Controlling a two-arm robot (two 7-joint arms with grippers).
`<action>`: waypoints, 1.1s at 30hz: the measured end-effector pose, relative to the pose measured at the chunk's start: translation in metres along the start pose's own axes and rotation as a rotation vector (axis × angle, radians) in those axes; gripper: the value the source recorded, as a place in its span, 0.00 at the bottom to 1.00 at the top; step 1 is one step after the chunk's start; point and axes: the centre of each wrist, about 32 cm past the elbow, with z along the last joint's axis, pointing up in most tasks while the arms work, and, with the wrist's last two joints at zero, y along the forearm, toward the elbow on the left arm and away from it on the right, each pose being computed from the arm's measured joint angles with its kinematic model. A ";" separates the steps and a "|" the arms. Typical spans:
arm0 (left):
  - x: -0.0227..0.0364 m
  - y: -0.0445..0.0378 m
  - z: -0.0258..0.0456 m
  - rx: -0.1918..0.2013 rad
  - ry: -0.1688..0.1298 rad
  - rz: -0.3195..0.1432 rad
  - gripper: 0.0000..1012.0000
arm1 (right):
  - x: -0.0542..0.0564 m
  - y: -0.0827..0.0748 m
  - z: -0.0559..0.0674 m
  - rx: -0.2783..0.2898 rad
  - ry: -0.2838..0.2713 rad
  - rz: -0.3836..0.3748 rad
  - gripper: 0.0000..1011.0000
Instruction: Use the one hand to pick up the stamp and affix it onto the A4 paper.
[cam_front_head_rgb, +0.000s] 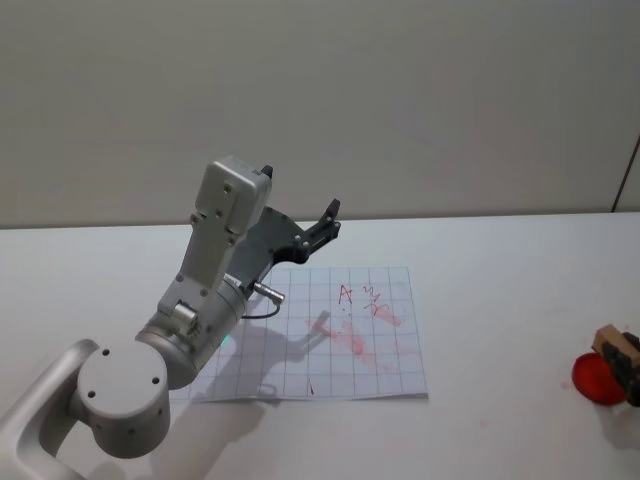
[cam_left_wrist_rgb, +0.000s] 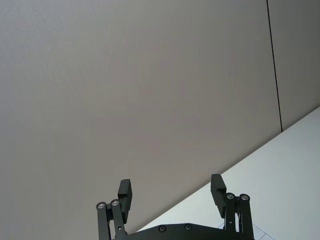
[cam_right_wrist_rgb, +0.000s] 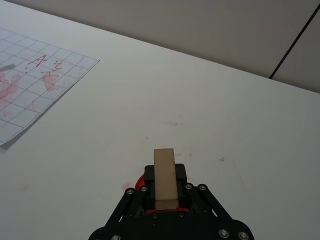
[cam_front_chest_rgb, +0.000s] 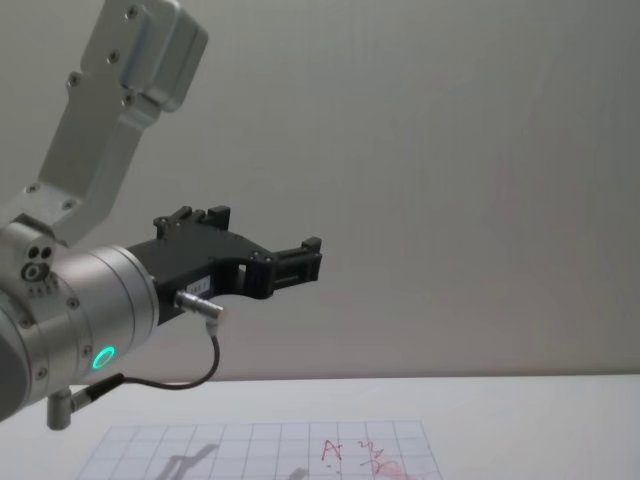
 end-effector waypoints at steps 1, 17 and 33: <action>0.0000 0.0000 0.0000 0.000 0.000 0.000 0.99 | 0.000 0.001 0.000 -0.004 -0.002 0.002 0.21; 0.0000 0.0000 0.0000 0.000 0.000 0.000 0.99 | 0.000 0.016 0.005 -0.046 -0.009 0.036 0.21; 0.0000 0.0000 0.0000 0.000 0.000 0.000 0.99 | 0.000 0.021 0.006 -0.057 -0.011 0.046 0.62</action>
